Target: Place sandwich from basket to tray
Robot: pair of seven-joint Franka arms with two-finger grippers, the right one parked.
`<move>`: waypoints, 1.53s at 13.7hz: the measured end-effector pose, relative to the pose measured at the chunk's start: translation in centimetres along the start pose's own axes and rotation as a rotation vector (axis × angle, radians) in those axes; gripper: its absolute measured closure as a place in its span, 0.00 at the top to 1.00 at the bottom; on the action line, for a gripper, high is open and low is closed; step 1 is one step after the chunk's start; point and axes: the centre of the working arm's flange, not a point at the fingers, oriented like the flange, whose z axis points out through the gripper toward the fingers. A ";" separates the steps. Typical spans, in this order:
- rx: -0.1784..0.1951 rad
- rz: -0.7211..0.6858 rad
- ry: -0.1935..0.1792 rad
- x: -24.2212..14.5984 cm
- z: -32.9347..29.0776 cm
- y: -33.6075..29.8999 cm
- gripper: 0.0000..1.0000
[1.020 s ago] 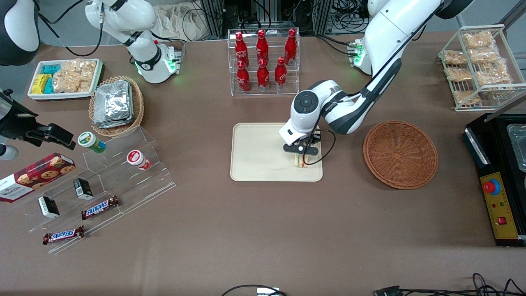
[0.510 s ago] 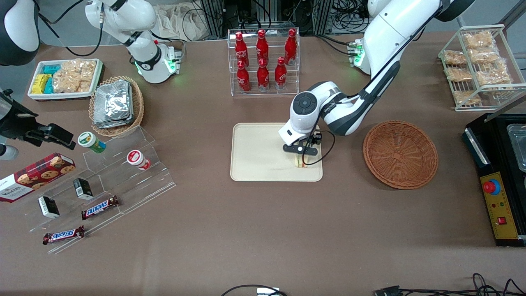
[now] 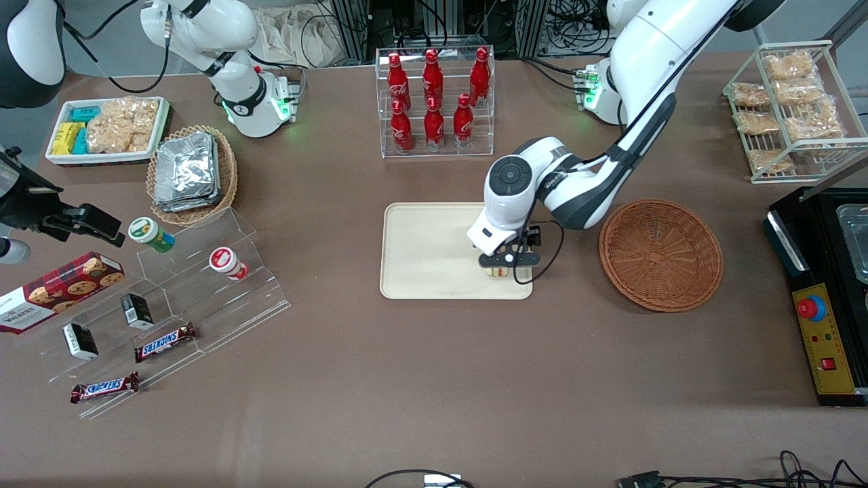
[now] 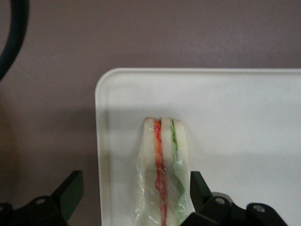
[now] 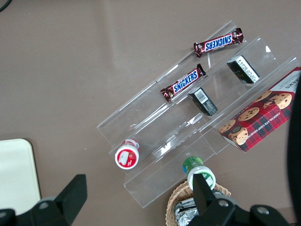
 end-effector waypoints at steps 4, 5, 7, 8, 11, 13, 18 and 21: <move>0.009 -0.125 0.048 5.0 -3.2 -5.5 1.00; 0.024 -0.154 0.053 6.1 -4.6 -6.8 1.00; 0.044 -0.204 0.070 8.3 -8.0 -8.6 1.00; 0.051 -0.227 0.077 9.2 -9.6 -9.4 1.00; 0.074 -0.246 0.063 10.6 -12.3 -12.0 1.00; 0.061 -0.231 0.038 11.1 -13.2 -13.9 1.00; 0.006 -0.181 -0.006 12.1 -16.5 -20.5 1.00; -0.013 -0.114 -0.026 11.7 -19.8 -25.9 1.00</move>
